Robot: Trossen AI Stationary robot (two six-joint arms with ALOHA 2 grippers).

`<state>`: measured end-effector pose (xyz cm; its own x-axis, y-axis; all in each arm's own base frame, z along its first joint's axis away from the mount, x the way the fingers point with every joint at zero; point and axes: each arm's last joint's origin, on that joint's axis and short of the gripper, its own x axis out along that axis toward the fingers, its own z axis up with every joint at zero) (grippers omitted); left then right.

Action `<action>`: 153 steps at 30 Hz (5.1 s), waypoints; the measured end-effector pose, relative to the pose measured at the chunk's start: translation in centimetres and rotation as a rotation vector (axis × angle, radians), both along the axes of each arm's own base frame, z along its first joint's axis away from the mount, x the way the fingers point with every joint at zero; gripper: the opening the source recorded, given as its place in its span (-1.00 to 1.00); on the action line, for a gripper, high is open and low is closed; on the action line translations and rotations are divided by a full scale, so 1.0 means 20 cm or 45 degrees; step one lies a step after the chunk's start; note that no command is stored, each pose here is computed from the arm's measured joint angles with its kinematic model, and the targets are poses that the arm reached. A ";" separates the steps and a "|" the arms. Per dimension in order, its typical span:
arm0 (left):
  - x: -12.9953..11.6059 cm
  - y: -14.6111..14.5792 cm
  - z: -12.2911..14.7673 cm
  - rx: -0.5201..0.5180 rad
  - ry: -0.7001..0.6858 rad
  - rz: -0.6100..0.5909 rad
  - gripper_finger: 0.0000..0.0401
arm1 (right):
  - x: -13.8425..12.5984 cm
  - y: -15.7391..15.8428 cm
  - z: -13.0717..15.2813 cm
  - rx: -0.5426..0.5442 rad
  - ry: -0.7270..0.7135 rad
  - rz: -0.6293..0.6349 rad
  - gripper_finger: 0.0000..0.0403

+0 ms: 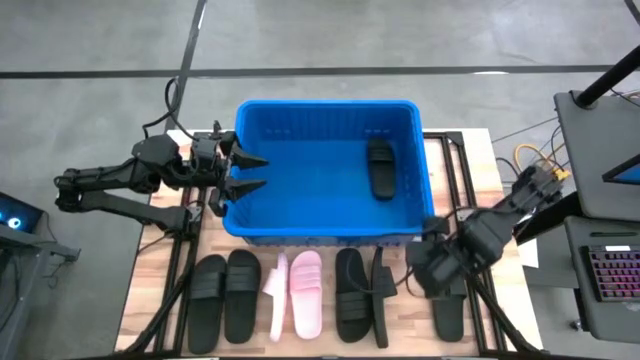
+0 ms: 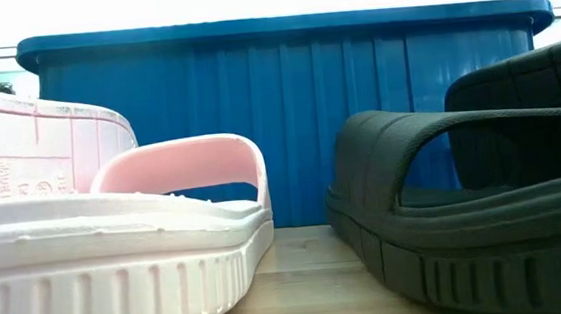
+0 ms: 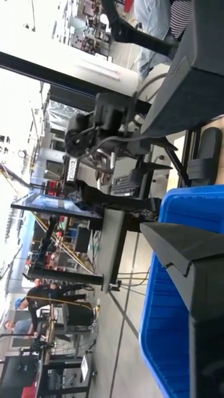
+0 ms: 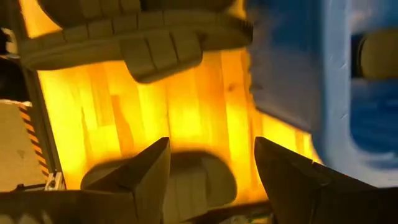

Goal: Pick and place slides into bin
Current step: Put the black slide into the bin

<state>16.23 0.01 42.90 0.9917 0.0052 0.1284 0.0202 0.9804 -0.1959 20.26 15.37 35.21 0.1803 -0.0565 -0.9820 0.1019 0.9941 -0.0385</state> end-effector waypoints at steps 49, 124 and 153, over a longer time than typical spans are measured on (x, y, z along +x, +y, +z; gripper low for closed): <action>0.00 0.00 0.00 -0.001 0.000 -0.001 0.11 | -0.47 0.43 -0.93 -0.567 0.420 -0.112 0.09; 0.02 0.00 0.01 -0.006 -0.021 0.000 0.11 | -0.06 -0.83 0.10 -0.878 -0.586 -0.504 -0.96; 0.00 0.01 0.02 -0.121 -0.053 0.091 0.11 | 0.37 -1.52 -0.54 -0.859 0.295 -0.207 -0.96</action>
<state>16.20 0.25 43.27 0.9823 0.0894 0.1647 -0.0387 0.9566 -0.2887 27.74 -15.06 24.45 -0.0904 -0.6709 -0.7360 0.1611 0.7194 -0.6756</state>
